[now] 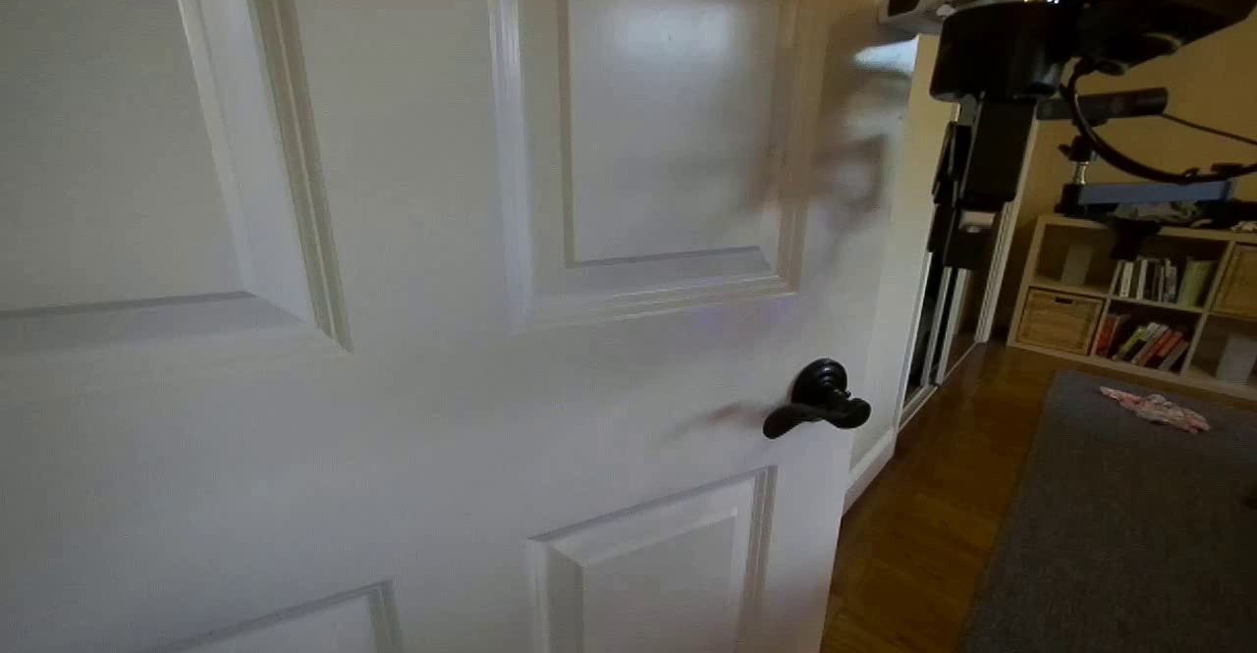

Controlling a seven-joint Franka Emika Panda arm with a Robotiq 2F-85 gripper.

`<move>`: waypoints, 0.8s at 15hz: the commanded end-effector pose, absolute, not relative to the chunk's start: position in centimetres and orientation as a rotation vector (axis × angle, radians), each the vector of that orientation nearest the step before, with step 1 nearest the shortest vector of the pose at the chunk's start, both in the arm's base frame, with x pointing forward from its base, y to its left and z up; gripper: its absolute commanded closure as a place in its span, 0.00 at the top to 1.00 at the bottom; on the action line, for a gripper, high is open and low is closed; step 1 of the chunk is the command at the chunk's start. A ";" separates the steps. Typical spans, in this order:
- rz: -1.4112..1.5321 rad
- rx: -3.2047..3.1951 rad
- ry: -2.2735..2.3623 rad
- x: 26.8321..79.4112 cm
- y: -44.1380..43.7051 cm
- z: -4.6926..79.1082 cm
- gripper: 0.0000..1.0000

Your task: Close the door

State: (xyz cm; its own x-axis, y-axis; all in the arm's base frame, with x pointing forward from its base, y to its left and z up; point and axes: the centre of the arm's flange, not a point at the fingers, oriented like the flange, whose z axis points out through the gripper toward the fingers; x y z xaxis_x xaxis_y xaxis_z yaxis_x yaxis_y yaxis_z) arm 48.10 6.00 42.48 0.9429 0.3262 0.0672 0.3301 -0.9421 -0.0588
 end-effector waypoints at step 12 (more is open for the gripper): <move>-0.657 -3.033 -0.129 52.2 4.2 43.6 1.00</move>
State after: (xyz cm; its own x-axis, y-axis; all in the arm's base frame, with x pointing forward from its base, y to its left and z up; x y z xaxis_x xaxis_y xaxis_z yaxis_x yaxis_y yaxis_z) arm 51.86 4.75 44.22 0.9282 0.1470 0.3417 0.1656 -0.9859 -0.0256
